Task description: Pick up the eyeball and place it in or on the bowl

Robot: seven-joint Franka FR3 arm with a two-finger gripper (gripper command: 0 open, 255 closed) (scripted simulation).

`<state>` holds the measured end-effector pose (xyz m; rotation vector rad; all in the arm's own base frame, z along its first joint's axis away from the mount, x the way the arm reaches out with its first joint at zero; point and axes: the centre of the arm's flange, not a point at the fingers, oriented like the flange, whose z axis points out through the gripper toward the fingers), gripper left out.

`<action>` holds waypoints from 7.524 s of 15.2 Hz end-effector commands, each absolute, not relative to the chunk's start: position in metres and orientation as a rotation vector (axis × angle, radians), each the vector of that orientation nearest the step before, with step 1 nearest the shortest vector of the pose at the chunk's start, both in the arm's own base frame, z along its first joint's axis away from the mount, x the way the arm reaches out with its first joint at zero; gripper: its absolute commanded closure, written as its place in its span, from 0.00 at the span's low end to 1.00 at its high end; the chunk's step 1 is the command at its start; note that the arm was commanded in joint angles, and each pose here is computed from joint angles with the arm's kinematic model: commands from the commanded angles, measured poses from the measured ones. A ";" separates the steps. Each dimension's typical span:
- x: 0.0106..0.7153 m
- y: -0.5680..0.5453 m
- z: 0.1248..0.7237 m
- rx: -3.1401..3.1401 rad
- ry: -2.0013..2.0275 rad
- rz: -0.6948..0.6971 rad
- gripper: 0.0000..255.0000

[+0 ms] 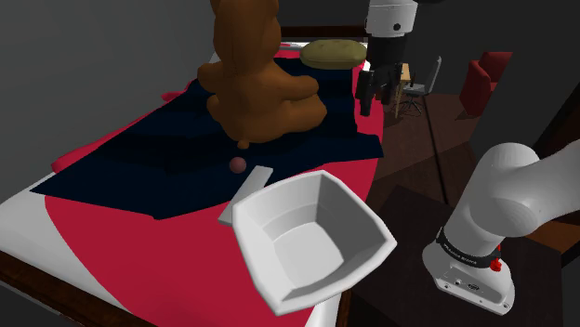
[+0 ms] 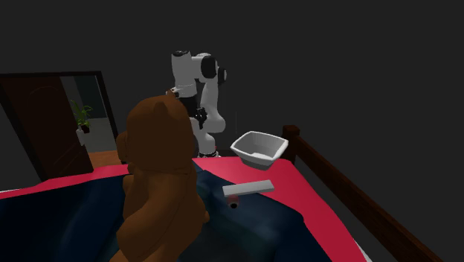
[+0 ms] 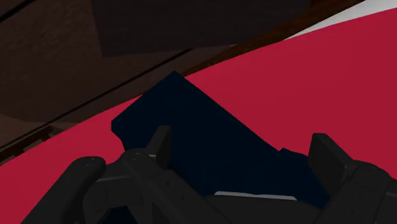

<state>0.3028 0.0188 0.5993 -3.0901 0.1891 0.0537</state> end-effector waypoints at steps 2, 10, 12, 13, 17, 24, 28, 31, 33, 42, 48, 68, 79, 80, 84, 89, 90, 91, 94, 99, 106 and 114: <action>0.312 0.027 0.595 -3.089 0.190 0.049 0.00; 0.385 0.089 0.562 -3.083 0.197 0.010 0.00; 0.404 0.105 0.554 -3.081 0.198 0.000 0.00; 0.413 0.113 0.550 -3.080 0.199 -0.005 0.00; 0.451 0.144 0.535 -3.076 0.202 -0.024 0.00; 0.517 0.199 0.509 -3.070 0.208 -0.058 0.00; 0.555 0.230 0.496 -3.066 0.211 -0.077 0.00; 0.584 0.253 0.486 -3.063 0.214 -0.091 0.00; 0.587 0.256 0.480 -3.062 0.214 -0.093 0.00; 0.589 0.258 0.445 -3.062 0.214 -0.093 0.00; 0.589 0.258 0.445 -3.063 0.214 -0.093 1.00; 0.589 0.258 0.503 -3.062 0.214 -0.093 1.00; 0.589 0.258 0.561 -3.062 0.214 -0.093 1.00; 0.589 0.258 0.566 -3.062 0.214 -0.093 1.00; 0.589 0.258 0.588 -3.062 0.214 -0.093 1.00; 0.589 0.258 0.614 -3.062 0.214 -0.093 1.00; 0.589 0.258 0.617 -3.062 0.214 -0.093 1.00; 0.576 0.262 0.617 -3.062 0.214 -0.093 1.00; 0.538 0.272 0.618 -3.062 0.214 -0.093 1.00; 0.474 0.289 0.618 -3.062 0.214 -0.093 1.00; 0.385 0.313 0.619 -3.062 0.214 -0.093 1.00; 0.283 0.340 0.620 -3.062 0.214 -0.093 1.00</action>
